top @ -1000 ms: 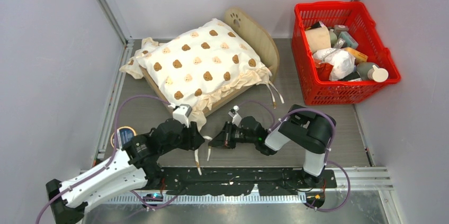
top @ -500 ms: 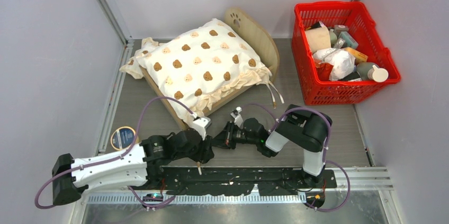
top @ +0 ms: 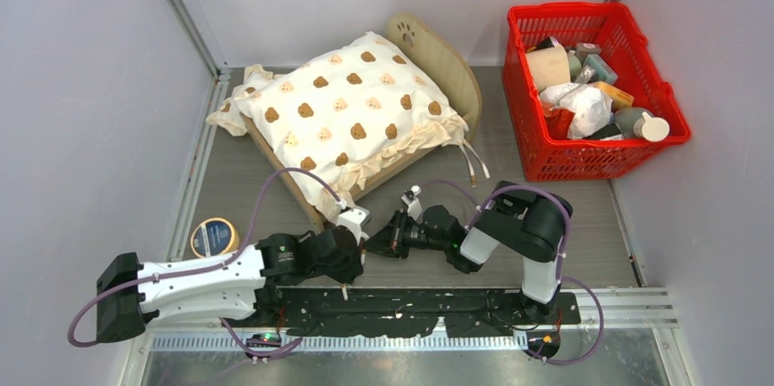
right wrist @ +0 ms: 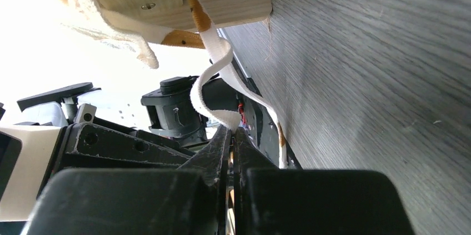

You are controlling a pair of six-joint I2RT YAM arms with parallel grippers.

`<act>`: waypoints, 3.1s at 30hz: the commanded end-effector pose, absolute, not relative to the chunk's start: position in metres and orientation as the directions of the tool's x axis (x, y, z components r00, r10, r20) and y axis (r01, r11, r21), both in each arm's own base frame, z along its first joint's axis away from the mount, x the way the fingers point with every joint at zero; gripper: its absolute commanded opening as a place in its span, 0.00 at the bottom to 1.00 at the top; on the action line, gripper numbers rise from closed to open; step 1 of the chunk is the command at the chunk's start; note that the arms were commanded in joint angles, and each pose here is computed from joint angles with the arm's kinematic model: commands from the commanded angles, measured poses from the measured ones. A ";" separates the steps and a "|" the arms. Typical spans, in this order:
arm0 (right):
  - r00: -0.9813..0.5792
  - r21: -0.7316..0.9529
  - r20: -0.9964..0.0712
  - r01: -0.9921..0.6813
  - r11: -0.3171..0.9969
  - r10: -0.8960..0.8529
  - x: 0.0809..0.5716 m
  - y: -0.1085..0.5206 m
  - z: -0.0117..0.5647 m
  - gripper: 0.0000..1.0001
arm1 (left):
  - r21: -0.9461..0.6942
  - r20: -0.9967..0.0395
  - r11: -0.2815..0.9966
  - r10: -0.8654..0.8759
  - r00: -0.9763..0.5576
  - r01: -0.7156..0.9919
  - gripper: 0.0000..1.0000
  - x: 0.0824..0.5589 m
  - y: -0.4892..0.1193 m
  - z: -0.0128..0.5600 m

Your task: Set up the pet bed

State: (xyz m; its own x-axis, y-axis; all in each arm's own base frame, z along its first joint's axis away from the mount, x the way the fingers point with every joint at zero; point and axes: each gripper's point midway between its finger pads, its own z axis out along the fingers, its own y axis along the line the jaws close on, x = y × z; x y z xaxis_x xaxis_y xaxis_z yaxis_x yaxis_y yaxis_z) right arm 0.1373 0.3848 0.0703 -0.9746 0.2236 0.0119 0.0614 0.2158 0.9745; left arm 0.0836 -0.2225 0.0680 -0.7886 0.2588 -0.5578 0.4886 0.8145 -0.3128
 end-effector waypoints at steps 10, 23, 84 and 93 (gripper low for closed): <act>-0.965 0.978 -0.138 -0.098 0.183 0.223 0.136 0.369 0.082 0.43 | -0.326 -0.644 0.839 0.142 -0.752 0.437 0.00 0.103 -0.219 0.103; -0.408 0.439 -0.896 -0.870 0.225 0.175 0.143 0.330 0.122 0.52 | -0.360 -0.656 0.833 0.095 -0.748 0.421 0.00 0.116 -0.213 0.125; -0.358 0.313 -0.931 -0.880 0.356 -0.066 0.181 0.429 0.057 0.05 | -0.195 -0.778 0.960 -0.026 -0.628 0.203 0.49 0.191 -0.150 0.209; -0.409 0.318 -0.898 -0.859 0.401 -0.165 0.178 0.420 0.028 0.05 | -0.210 -0.751 0.974 -0.104 -0.652 0.087 0.48 0.187 -0.127 0.191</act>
State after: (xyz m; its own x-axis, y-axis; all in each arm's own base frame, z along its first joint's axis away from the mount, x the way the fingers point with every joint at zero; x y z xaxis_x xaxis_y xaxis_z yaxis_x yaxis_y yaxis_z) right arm 0.1800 0.4170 0.0302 -0.3881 -0.1521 -0.9090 -0.8653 0.3997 0.3025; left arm 0.1869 -0.1415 0.1960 -0.6575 -0.0559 -0.7514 0.1573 0.9651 -0.2094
